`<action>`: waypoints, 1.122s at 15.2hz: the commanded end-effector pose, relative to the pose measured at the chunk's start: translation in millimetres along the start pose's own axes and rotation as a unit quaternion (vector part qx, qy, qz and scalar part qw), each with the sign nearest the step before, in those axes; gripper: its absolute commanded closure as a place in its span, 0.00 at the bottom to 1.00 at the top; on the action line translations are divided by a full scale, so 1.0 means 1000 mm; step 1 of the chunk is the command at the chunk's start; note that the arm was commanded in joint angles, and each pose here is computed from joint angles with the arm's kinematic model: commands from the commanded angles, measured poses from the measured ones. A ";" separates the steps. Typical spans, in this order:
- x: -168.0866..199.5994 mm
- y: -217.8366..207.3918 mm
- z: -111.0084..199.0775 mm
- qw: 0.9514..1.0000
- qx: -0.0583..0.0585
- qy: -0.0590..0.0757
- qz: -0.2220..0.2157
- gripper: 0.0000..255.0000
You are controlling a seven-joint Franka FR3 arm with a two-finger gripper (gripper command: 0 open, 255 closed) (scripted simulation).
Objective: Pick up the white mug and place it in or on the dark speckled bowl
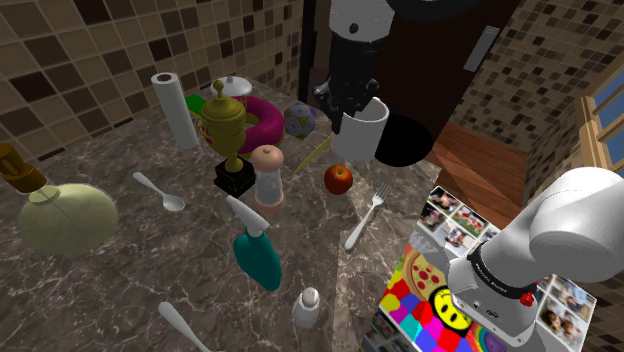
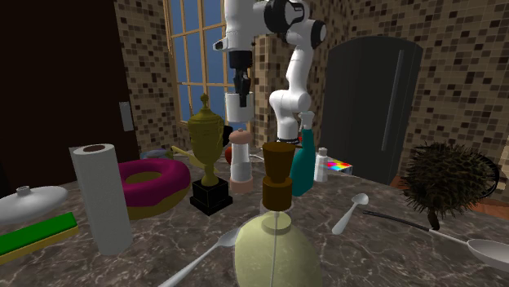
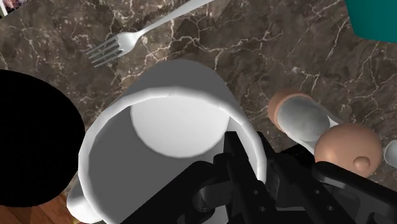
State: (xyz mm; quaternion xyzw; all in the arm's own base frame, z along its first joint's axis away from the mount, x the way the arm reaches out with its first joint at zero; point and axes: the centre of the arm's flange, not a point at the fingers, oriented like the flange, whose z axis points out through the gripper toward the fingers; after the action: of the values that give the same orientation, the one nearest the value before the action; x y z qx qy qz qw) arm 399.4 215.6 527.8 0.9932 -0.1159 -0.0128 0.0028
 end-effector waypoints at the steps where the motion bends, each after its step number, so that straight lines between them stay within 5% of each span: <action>1: 0.006 0.028 -0.003 1.000 0.001 0.000 -0.001 1.00; 17: 0.073 0.228 -0.017 1.000 0.001 0.000 -0.001 1.00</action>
State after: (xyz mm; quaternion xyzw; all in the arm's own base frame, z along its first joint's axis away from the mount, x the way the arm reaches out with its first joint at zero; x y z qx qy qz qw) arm 419.4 -11.2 543.6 0.9932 -0.1158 -0.0128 0.0022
